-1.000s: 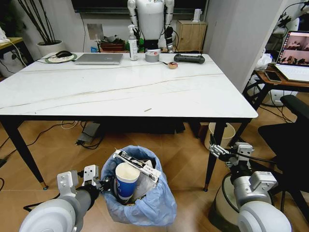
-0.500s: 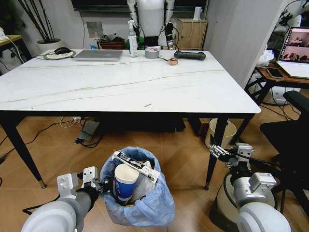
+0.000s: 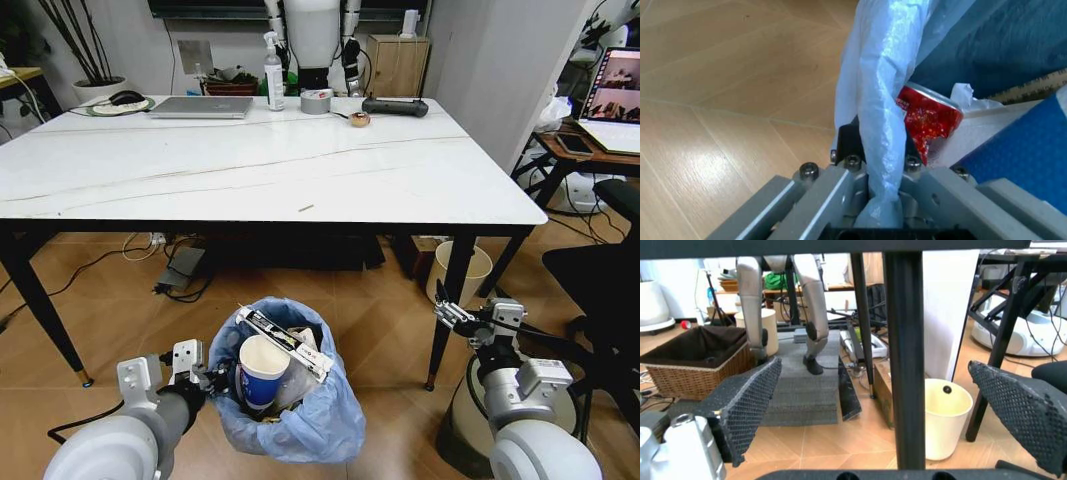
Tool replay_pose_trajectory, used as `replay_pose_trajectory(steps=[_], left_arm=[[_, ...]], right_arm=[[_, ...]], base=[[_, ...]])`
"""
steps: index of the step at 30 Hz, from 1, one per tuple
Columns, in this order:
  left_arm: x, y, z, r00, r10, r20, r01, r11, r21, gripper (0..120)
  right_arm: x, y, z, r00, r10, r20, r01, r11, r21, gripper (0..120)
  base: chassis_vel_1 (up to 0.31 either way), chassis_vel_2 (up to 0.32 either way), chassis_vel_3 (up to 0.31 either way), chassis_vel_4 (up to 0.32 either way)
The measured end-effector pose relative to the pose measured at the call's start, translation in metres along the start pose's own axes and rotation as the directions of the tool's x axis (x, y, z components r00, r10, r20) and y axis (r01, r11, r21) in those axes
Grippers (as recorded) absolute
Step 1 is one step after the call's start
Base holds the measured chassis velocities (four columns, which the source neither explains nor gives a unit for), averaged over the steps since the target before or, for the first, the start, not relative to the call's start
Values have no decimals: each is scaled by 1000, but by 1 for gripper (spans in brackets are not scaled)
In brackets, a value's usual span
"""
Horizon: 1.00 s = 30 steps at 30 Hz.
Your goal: Pick up the trash bin and place the trash from the table into it.
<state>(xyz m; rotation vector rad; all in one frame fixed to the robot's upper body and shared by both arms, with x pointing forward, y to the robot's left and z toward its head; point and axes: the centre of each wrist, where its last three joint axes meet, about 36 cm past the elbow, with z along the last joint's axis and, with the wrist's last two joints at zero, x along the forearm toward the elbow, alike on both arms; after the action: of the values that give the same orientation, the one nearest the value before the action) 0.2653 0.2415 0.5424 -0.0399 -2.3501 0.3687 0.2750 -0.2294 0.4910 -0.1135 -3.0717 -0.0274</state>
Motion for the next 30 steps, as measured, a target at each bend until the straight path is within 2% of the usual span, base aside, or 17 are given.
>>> replay_pose_trajectory(steps=[30], left_arm=[[0,-1,1,1000,1,-3,-1,1000,6,0]], right_arm=[[3,-2,2,1000,5,-12,-5,1000,5,100]], base=[[0,0,0,0]])
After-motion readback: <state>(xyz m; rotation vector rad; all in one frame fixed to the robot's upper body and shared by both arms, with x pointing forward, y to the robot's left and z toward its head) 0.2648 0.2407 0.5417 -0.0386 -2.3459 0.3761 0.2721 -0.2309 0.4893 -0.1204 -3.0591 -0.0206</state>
